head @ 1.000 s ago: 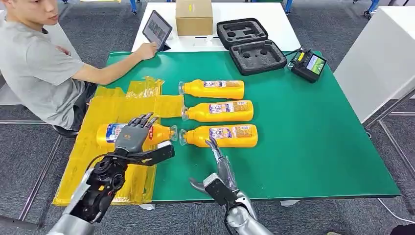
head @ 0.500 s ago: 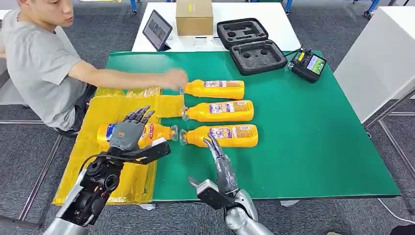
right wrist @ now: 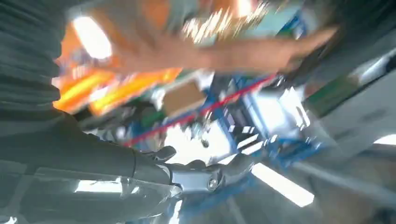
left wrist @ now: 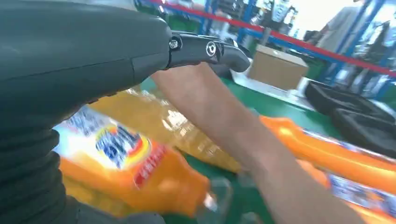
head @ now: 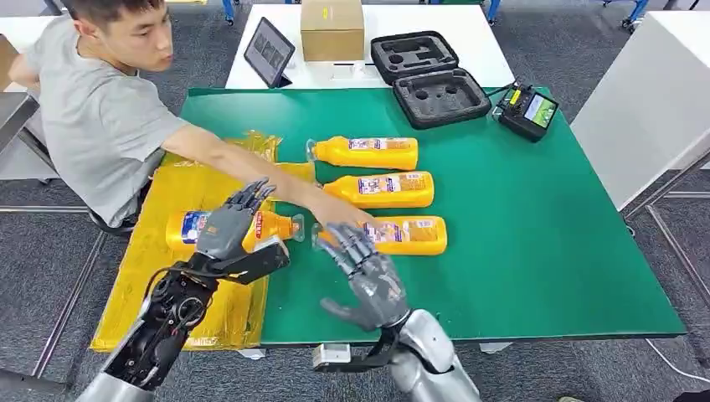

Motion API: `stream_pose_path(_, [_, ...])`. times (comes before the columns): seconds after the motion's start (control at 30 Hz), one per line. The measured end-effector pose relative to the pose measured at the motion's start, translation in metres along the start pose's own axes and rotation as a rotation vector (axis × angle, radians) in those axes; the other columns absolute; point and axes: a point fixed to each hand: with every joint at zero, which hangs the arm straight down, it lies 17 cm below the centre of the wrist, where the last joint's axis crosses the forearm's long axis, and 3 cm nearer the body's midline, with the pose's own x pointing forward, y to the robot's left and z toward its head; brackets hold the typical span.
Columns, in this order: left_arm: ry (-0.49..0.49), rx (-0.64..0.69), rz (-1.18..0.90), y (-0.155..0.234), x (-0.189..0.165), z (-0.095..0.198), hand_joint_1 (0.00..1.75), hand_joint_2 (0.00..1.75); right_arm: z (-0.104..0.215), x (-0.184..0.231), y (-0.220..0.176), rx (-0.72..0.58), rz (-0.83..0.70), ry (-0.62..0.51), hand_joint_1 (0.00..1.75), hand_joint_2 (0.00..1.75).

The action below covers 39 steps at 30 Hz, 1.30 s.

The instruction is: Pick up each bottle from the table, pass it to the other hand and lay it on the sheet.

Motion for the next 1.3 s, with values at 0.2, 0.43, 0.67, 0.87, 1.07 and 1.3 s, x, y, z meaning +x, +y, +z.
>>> stream_pose_path(0.2, [0.003, 0.045, 0.164, -0.02, 0.005, 0.026, 0.0, 1.75, 0.011, -0.049, -0.023, -0.01, 0.122, 0.081, 0.0, 1.75])
stream_pose_path(0.43, [-0.028, 0.059, 0.303, -0.032, 0.025, 0.033, 0.0, 1.75, 0.013, -0.087, -0.03, 0.024, 0.234, 0.12, 0.0, 1.75])
stream_pose_path(0.67, [-0.043, 0.069, 0.337, -0.033, 0.036, 0.029, 0.0, 1.75, 0.016, -0.092, -0.031, 0.005, 0.211, 0.163, 0.0, 1.75])
stream_pose_path(0.87, [-0.047, 0.072, 0.342, -0.032, 0.038, 0.029, 0.0, 1.75, 0.021, -0.091, -0.03, -0.013, 0.168, 0.193, 0.0, 1.75])
stream_pose_path(1.07, [-0.047, 0.079, 0.351, -0.03, 0.038, 0.028, 0.0, 1.75, 0.023, -0.092, -0.028, -0.024, 0.132, 0.225, 0.0, 1.75])
stream_pose_path(1.3, [-0.058, 0.079, 0.357, -0.03, 0.042, 0.027, 0.0, 1.75, 0.03, -0.085, -0.001, 0.033, -0.099, 0.318, 0.0, 1.75])
